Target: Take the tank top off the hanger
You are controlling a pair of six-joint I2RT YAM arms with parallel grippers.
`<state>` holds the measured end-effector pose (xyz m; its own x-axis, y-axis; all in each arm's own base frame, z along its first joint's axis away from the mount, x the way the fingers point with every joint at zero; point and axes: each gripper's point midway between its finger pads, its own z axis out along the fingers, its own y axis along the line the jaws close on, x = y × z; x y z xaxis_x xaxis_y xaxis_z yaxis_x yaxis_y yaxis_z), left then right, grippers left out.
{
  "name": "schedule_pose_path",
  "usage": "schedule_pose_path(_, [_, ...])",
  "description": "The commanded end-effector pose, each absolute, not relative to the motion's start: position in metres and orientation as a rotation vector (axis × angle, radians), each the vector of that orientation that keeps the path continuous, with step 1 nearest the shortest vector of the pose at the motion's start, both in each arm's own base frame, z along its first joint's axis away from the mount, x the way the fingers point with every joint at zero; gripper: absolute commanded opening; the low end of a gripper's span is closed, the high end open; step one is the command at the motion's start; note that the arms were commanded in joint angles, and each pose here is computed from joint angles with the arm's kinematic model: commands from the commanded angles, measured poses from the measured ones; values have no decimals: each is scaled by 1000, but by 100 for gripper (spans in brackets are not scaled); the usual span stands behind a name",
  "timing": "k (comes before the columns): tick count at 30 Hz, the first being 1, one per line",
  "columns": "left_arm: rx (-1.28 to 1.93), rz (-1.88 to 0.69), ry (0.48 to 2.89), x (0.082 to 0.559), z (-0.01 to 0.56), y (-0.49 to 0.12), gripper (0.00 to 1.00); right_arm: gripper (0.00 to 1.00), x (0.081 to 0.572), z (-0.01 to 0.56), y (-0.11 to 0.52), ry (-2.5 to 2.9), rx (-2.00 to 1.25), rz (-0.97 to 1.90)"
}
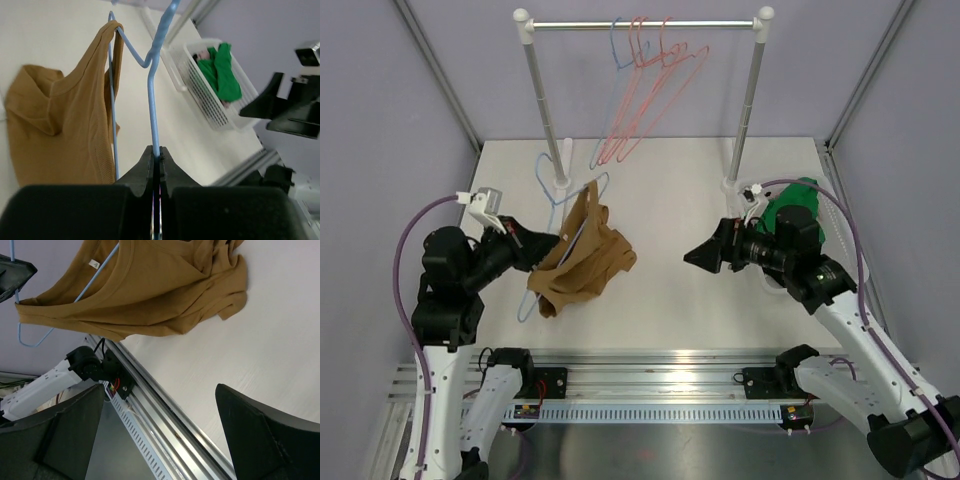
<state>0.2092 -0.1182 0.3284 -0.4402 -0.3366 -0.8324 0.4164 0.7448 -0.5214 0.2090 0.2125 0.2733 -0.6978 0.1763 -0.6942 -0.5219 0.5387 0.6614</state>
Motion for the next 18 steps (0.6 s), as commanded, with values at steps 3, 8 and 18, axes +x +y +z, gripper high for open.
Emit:
schedule_pose_path(3, [222, -1088, 1925, 163, 292, -147, 0, 99, 217, 263, 253, 1937, -274, 1208])
schedule_pose_path(8, [245, -1232, 1977, 142, 267, -158, 0, 97, 226, 262, 294, 1872, -311, 1166])
schedule_pose_path(18, [227, -1441, 1898, 124, 273, -172, 0, 83, 241, 233, 351, 1937, -433, 955])
